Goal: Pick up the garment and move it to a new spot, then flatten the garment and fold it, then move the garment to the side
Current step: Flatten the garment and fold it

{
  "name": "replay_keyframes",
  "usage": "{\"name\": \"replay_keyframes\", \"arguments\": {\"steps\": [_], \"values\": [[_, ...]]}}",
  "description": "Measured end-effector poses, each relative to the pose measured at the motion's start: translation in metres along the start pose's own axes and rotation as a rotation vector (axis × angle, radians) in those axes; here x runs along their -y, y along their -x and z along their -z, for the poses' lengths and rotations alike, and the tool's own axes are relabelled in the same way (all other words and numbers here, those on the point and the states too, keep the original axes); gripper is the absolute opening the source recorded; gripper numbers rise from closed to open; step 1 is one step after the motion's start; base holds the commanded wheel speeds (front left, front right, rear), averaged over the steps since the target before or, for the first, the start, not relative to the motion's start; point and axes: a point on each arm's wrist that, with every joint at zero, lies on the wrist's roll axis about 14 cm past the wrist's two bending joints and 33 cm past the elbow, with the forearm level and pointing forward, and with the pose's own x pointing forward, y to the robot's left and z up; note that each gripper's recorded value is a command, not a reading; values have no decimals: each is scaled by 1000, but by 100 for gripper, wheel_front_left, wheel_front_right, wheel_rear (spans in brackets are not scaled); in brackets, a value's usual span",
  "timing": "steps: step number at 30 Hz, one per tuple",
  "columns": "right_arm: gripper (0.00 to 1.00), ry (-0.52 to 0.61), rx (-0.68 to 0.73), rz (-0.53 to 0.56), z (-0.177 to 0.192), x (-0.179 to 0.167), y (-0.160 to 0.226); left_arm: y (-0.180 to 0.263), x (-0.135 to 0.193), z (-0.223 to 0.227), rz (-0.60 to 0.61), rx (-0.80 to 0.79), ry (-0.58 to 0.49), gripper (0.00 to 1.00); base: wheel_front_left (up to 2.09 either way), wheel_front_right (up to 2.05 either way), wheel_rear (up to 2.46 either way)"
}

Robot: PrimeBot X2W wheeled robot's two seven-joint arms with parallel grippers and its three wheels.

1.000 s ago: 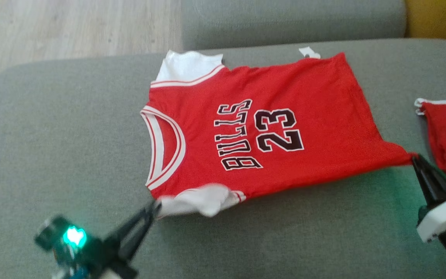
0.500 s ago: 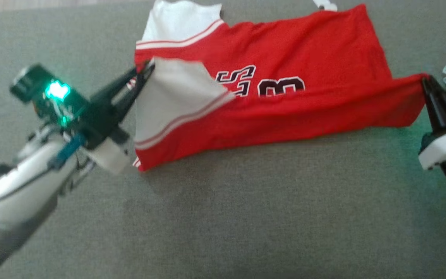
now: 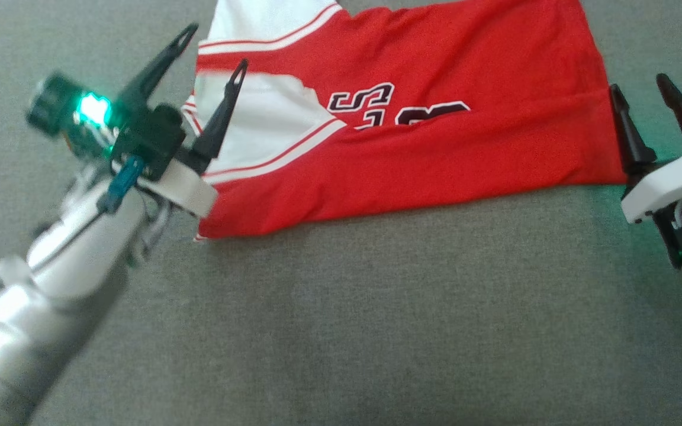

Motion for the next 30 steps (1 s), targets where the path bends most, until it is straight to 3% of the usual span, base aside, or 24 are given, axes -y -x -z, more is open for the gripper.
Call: {"name": "replay_keyframes", "arguments": {"steps": [5,11,20,30], "values": [[100,-46,21,24,-1,-4,19,40,36,27,-101,-84,285,100,0,0,0],[100,-95,-12,44,20,-13,50,95,70,68,-203,-238,461,100,0,0,0],[100,-93,20,62,11,-9,61,110,74,99,-279,-357,529,100,0,0,0],[100,-88,12,57,13,-11,63,114,97,118,-202,-489,597,100,0,0,0]]}}
